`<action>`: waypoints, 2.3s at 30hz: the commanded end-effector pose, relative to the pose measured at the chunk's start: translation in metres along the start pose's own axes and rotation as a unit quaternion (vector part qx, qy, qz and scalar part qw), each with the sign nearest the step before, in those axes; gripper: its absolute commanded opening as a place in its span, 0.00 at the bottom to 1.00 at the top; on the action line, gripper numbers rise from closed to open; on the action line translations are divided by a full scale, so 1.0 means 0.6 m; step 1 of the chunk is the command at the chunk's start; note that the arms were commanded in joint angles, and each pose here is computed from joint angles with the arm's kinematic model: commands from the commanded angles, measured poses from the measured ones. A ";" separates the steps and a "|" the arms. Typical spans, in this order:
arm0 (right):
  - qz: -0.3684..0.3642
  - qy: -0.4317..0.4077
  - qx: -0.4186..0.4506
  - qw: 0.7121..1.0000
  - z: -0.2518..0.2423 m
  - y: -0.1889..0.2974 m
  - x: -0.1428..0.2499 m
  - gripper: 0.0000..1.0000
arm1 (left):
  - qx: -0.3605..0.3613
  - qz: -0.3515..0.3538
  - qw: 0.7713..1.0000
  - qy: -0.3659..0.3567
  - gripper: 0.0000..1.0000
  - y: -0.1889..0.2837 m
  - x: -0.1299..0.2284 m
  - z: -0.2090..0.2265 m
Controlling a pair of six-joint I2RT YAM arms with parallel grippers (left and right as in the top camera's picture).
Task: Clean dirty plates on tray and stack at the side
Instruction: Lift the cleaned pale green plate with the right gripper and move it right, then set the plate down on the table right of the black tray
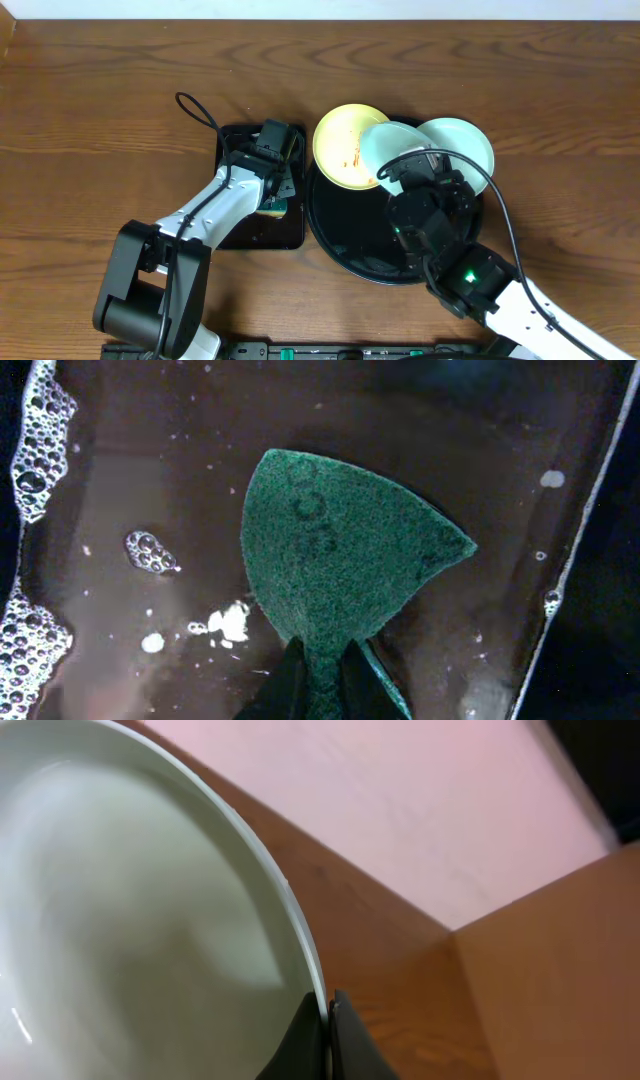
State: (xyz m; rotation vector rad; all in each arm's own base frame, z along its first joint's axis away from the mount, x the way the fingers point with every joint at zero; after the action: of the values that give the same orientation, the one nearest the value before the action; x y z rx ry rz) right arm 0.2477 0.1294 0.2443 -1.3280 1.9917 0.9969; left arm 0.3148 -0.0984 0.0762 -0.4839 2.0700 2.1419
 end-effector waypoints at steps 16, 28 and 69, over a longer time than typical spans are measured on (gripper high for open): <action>-0.010 0.022 0.058 0.998 -0.019 0.015 -0.011 0.01 | -0.014 0.013 1.000 -0.008 0.07 -0.014 0.009 0.007; -0.019 -0.049 0.058 0.997 -0.022 0.011 -0.017 0.01 | -0.014 0.013 1.000 -0.008 0.07 -0.014 0.009 0.007; 0.348 -0.661 0.212 0.629 -0.250 -0.206 0.438 0.01 | -0.017 0.018 1.000 -0.009 0.07 -0.014 0.012 0.008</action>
State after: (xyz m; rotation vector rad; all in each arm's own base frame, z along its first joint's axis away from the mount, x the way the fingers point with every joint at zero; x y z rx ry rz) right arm 0.2611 -0.1606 0.1068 0.5303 1.2280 1.1282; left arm 0.3142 -0.0982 0.0761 -0.4803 2.0703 2.1456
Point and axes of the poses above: each gripper's point midway between its finger pads, its own y axis back along the fingers, its own z axis along the line the jaws close on, x = y × z, the point moved 6 cm from there along y, back along the fingers, and after that the axes turned 5 degrees about -y, right-handed, at the moved point
